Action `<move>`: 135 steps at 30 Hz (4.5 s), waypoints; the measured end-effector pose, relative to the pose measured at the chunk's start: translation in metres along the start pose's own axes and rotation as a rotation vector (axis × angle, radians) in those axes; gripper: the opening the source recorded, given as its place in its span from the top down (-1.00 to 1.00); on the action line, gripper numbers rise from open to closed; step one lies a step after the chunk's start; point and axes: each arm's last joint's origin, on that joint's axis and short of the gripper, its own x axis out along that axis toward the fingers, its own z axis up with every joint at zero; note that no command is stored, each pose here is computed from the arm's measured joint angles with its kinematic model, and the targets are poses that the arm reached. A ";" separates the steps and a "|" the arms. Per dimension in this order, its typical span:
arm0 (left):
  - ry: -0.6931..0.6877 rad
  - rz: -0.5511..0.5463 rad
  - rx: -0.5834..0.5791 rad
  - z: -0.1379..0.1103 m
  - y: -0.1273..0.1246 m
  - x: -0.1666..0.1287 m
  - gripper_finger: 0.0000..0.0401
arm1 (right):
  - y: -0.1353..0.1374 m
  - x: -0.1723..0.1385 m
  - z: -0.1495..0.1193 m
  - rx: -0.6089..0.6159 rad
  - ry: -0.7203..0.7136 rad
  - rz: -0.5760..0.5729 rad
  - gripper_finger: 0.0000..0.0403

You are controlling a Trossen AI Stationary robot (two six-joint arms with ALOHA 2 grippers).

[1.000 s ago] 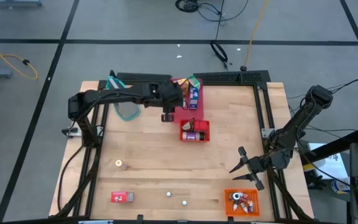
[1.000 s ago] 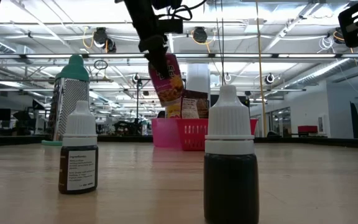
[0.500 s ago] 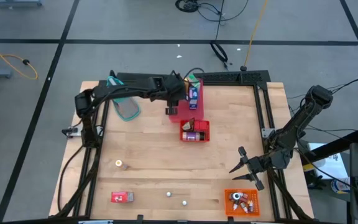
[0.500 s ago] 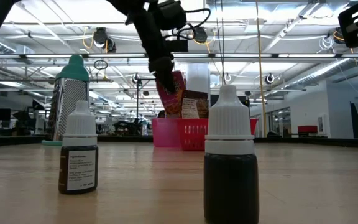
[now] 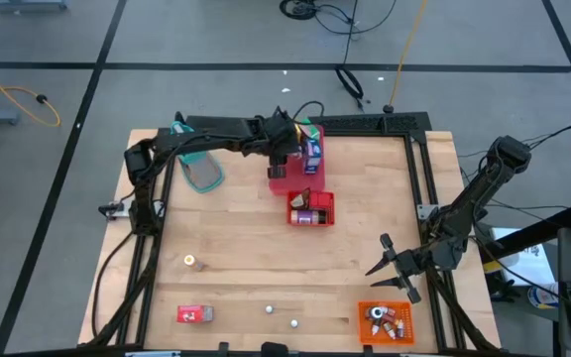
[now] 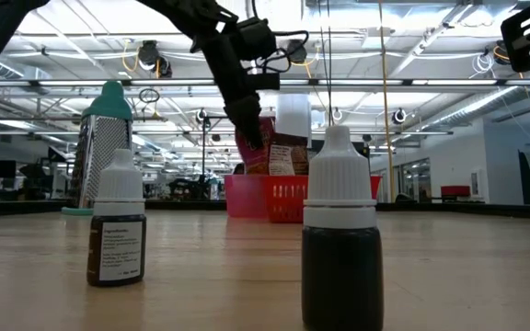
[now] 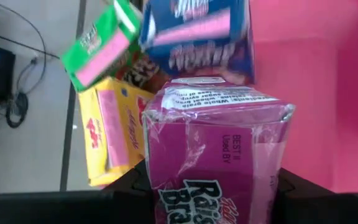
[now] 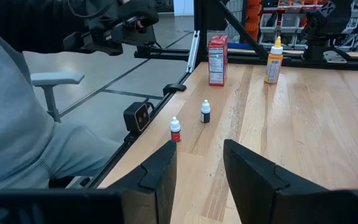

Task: Pick & Place Kitchen Items
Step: Put the violet cereal box into the pink bin, then put the yellow food coloring bottle into the orange bin

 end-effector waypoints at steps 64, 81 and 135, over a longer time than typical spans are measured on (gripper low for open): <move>0.413 -0.259 -0.005 -0.011 -0.147 -0.104 -0.36 | 0.000 0.000 0.000 -0.020 0.003 -0.004 0.39; 0.447 -0.092 -0.049 -0.025 -0.228 -0.149 -0.36 | 0.000 0.000 -0.001 -0.022 0.006 -0.004 0.39; 0.106 0.247 -0.747 -0.196 -0.334 -0.229 -0.36 | 0.000 0.000 0.000 -0.046 0.001 -0.004 0.39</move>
